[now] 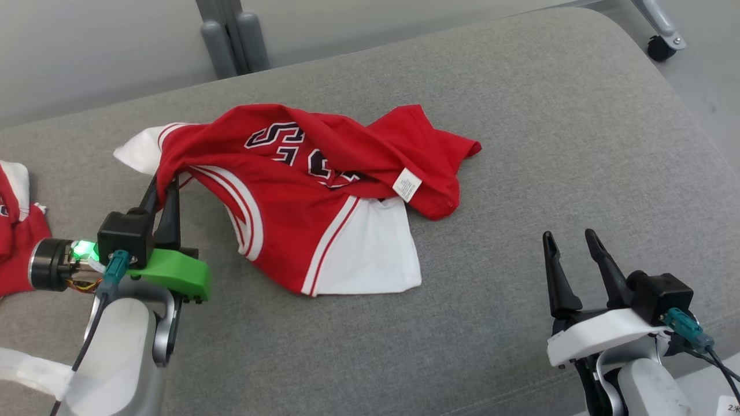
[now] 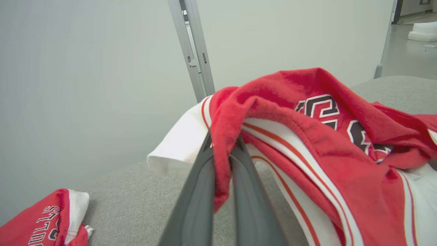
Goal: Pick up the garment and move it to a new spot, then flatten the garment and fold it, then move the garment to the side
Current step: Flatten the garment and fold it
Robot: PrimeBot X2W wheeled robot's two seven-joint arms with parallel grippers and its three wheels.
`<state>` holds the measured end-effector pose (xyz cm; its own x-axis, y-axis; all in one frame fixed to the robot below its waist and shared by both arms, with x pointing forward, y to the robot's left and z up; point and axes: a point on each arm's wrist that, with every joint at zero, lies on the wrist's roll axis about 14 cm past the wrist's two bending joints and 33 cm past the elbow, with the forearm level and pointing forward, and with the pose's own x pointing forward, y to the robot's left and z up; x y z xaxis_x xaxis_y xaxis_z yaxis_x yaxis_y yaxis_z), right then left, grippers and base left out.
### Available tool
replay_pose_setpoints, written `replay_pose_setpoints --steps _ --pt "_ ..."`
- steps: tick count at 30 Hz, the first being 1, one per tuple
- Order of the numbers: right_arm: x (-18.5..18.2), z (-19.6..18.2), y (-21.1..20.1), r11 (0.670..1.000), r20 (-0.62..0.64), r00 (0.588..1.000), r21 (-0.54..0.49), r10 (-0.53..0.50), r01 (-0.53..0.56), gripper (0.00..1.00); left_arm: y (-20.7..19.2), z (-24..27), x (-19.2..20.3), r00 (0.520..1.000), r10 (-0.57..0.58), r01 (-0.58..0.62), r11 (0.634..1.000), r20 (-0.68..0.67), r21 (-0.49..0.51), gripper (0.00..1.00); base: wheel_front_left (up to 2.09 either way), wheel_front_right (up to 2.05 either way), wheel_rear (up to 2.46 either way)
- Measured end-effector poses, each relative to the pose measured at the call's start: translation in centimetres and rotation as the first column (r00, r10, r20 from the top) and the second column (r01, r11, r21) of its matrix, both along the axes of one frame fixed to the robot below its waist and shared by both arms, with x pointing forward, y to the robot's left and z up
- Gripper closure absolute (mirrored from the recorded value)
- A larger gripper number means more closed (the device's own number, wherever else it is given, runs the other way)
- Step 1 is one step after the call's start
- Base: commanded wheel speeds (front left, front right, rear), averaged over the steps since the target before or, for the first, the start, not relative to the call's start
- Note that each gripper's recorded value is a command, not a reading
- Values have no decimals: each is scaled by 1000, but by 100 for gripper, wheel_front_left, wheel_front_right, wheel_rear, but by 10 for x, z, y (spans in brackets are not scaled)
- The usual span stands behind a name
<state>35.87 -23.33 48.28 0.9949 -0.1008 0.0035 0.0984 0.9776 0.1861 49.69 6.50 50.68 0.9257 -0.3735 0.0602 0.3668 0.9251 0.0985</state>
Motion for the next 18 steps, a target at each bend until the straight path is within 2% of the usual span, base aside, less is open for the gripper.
replay_pose_setpoints --steps 3,6,14,15,16,17,18 --pt "-1 -1 6 1000 0 1000 5 16 -16 0 12 8 -8 999 21 -21 1000 36 19 100 0 0 0" --pt "1 0 12 999 3 999 9 32 -32 0 12 0 -26 1000 16 -16 1000 14 12 100 0 0 0" --pt "9 -2 26 997 3 997 13 79 -79 0 -14 -65 -93 976 -50 35 997 -214 -72 100 0 0 0" --pt "10 -1 28 996 4 996 14 84 -84 0 -17 -72 -102 969 -57 38 996 -240 -85 89 0 0 0" --pt "11 -1 29 996 5 996 15 89 -89 0 -20 -76 -109 964 -62 38 994 -260 -98 55 0 0 0" --pt "11 -1 31 995 5 995 15 95 -95 0 -22 -79 -113 960 -68 40 994 -273 -105 0 0 0 0" --pt "12 -2 33 995 2 995 15 103 -103 0 -23 -82 -119 956 -71 41 993 -285 -112 0 0 0 0"
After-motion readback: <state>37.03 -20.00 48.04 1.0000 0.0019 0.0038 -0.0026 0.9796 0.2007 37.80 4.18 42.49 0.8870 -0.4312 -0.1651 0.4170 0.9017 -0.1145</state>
